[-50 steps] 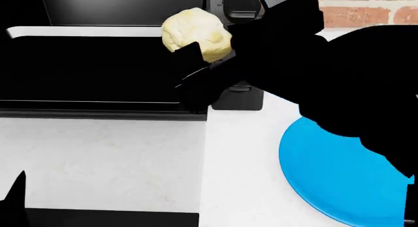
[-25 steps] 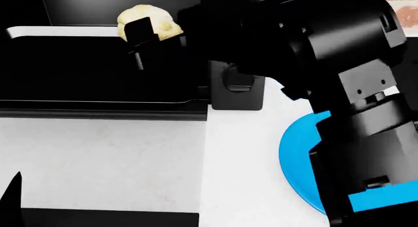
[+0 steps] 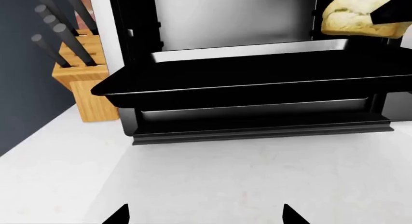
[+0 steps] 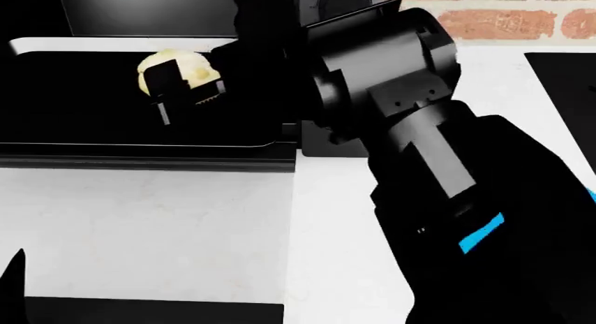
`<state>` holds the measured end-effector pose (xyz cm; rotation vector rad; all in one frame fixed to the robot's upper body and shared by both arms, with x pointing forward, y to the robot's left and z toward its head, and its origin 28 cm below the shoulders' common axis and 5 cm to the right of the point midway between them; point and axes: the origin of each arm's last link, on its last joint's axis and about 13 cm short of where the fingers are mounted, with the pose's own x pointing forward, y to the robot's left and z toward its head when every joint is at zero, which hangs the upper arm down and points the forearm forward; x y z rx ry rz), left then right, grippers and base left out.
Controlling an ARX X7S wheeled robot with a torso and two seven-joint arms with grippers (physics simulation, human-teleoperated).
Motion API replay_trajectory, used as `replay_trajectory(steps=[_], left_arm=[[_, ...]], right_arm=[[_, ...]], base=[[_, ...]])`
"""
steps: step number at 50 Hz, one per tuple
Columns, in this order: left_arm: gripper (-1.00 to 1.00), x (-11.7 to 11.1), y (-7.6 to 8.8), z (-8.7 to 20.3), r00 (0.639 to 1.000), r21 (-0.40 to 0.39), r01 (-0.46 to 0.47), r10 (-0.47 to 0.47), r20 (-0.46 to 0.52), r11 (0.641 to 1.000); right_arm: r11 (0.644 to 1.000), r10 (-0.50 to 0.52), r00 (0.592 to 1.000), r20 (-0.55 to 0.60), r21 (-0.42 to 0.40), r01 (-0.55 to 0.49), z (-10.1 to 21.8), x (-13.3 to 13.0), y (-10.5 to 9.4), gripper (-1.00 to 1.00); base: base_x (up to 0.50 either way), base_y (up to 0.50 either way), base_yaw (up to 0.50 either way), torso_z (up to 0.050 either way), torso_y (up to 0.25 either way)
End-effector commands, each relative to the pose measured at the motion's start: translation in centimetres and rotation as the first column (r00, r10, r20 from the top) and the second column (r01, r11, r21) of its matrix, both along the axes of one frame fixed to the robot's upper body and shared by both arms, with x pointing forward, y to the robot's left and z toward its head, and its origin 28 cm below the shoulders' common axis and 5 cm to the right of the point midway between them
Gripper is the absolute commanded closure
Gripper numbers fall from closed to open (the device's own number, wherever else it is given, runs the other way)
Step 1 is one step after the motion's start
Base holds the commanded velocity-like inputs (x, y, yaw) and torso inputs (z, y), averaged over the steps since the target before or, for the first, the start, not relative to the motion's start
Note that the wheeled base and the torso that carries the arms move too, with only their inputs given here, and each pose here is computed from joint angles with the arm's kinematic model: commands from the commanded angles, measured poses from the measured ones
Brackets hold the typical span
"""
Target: Place the scone on the tray of the toaster oven.
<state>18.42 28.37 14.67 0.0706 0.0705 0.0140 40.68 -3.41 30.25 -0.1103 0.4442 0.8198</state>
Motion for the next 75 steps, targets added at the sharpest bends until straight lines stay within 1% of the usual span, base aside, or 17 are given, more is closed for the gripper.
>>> replay_trajectory(steps=[1, 10, 22, 24, 26, 37, 46, 47, 50, 54, 59, 62, 72, 75], left_arm=[[-1.00, 0.1, -0.1, -0.1, 1.000, -0.003, -0.001, 0.001, -0.001, 1.000], [-1.00, 0.0, 0.1, -0.3, 1.000, -0.004, -0.002, 0.002, -0.005, 1.000], [-1.00, 0.1, -0.1, -0.3, 1.000, -0.002, -0.003, 0.003, -0.004, 1.000], [-1.00, 0.0, 0.1, -0.3, 1.000, -0.003, -0.004, 0.004, -0.004, 1.000], [-1.00, 0.1, 0.0, -0.3, 1.000, -0.003, -0.003, 0.003, -0.005, 1.000], [-1.00, 0.0, 0.3, -0.4, 1.000, -0.004, -0.003, 0.003, -0.008, 1.000], [-1.00, 0.2, -0.1, -0.4, 1.000, -0.001, 0.001, -0.001, -0.010, 1.000], [-1.00, 0.1, 0.1, -0.3, 1.000, -0.001, 0.001, -0.001, -0.008, 1.000], [-1.00, 0.0, 0.2, -0.4, 1.000, -0.004, 0.001, -0.001, -0.010, 1.000], [-1.00, 0.2, 0.0, -0.5, 1.000, -0.004, -0.002, 0.002, -0.011, 1.000], [-1.00, 0.1, 0.2, -0.5, 1.000, -0.001, -0.005, 0.005, -0.015, 1.000], [-1.00, 0.3, -0.1, -0.5, 1.000, 0.000, -0.005, 0.005, -0.013, 1.000], [-1.00, 0.1, 0.2, -0.4, 1.000, 0.001, -0.001, 0.001, -0.011, 1.000], [-1.00, 0.2, 0.1, -0.3, 1.000, 0.006, 0.000, 0.000, -0.011, 1.000]], right_arm=[[1.000, 0.002, 1.000, 0.020, -0.026, -0.001, -0.6, 0.3, 0.3, 1.00], [0.999, -0.005, 1.000, 0.016, -0.032, 0.006, -0.9, 0.4, 0.2, 1.00], [0.999, 0.006, 1.000, 0.003, -0.045, -0.006, -1.4, 0.3, 0.3, 1.00], [0.999, 0.008, 1.000, 0.001, -0.044, -0.008, -1.4, 0.3, 0.3, 1.00], [0.998, 0.013, 1.000, -0.006, -0.054, -0.013, -1.7, 0.3, 0.4, 1.00], [0.999, 0.016, 1.000, -0.013, -0.048, -0.016, -1.9, 0.3, 0.4, 1.00], [0.999, 0.014, 1.000, -0.015, -0.052, -0.015, -1.9, 0.2, 0.4, 1.00], [0.999, 0.015, 1.000, -0.013, -0.049, -0.016, -1.8, 0.2, 0.5, -1.00], [0.999, 0.019, 1.000, -0.012, -0.047, -0.019, -1.7, 0.2, 0.5, -1.00], [0.999, 0.019, 1.000, -0.011, -0.045, -0.019, -1.6, 0.2, 0.5, -1.00], [0.999, 0.023, 1.000, -0.010, -0.039, -0.023, -1.6, 0.2, 0.6, -1.00], [0.999, 0.023, 1.000, -0.008, -0.035, -0.023, -1.6, 0.2, 0.6, -1.00], [1.000, 0.023, 1.000, 0.017, -0.012, -0.023, -0.9, 0.2, 0.7, -1.00], [0.999, 0.025, 0.999, 0.036, -0.034, -0.023, -1.1, 0.2, 0.9, -1.00]], base=[[0.00, 0.00, 0.00, 0.000, 0.000], [0.00, 0.00, 0.00, 0.000, 0.000], [0.00, 0.00, 0.00, 0.000, 0.001], [0.00, 0.00, 0.00, 0.000, 0.000], [0.00, 0.00, 0.00, 0.000, 0.000], [0.00, 0.00, 0.00, 0.000, 0.000], [0.00, 0.00, 0.00, 0.000, 0.000], [0.00, 0.00, 0.00, 0.000, 0.000], [0.00, 0.00, 0.00, 0.000, 0.000], [0.00, 0.00, 0.00, 0.000, 0.000], [0.00, 0.00, 0.00, 0.000, 0.000], [0.00, 0.00, 0.00, 0.000, 0.000], [0.00, 0.00, 0.00, 0.000, 0.000], [0.00, 0.00, 0.00, 0.000, 0.000]])
